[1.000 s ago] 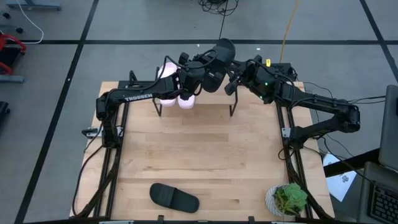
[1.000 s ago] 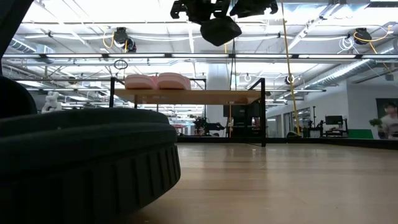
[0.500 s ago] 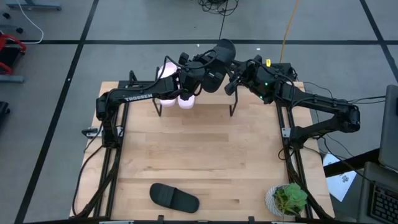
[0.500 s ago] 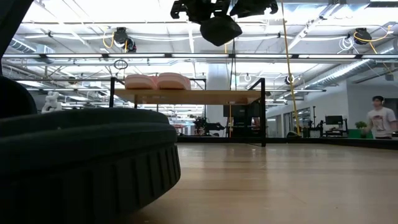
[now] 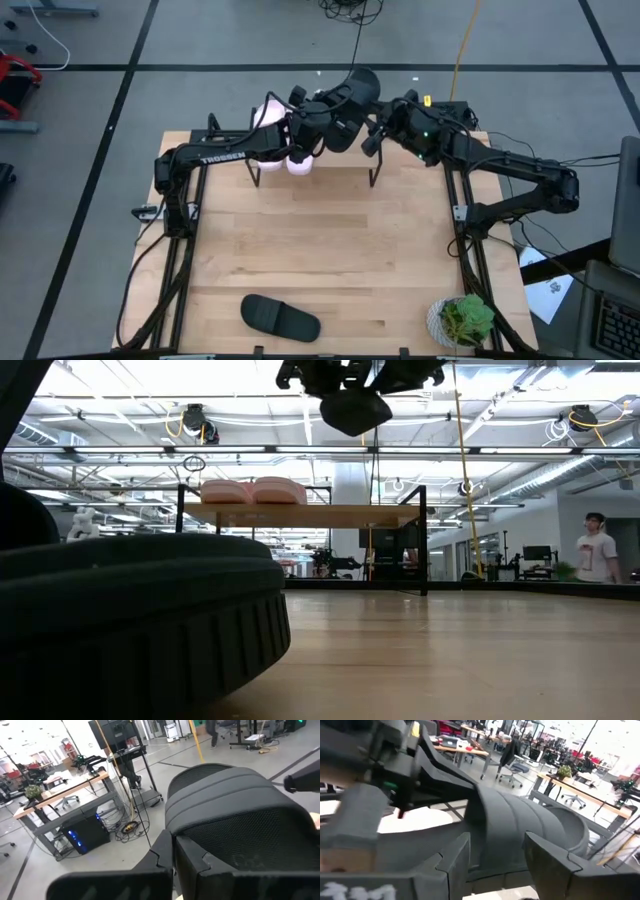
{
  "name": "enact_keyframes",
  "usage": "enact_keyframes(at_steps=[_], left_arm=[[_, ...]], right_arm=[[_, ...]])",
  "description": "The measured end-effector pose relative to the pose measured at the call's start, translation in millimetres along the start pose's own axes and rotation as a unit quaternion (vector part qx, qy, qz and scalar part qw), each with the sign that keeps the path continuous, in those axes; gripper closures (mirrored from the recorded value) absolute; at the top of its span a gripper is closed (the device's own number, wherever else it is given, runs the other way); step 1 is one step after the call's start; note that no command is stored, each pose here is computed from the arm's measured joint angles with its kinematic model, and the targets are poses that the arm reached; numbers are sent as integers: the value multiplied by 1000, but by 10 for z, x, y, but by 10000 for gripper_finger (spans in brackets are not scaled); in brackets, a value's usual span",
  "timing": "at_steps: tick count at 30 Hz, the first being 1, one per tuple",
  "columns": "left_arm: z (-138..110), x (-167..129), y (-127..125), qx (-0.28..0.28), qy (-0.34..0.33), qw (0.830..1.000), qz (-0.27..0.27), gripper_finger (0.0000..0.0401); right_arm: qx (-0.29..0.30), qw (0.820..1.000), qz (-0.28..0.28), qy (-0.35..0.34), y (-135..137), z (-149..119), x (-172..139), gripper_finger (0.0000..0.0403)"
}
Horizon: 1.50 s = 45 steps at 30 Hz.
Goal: Pick and place slides into the shelf
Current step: Put the right black slide on the shelf
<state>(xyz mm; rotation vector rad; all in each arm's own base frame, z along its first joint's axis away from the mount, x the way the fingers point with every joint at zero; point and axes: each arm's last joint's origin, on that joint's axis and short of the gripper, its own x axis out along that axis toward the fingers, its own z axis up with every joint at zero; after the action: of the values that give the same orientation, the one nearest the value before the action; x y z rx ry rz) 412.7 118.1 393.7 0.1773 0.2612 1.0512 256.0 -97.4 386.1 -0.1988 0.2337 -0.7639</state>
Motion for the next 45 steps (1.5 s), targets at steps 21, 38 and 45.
enact_keyframes(at_steps=[21,38,45], left_arm=[[-3,-13,-28,33,-2,999,-29,401],[-2,-15,-31,41,-3,999,-31,401],[-2,-14,-30,41,-3,999,-30,401]], right_arm=[[-21,999,-16,25,-54,-55,24,229],[-24,999,-33,34,-64,-69,23,360],[-17,999,-34,34,-65,-69,24,392]])
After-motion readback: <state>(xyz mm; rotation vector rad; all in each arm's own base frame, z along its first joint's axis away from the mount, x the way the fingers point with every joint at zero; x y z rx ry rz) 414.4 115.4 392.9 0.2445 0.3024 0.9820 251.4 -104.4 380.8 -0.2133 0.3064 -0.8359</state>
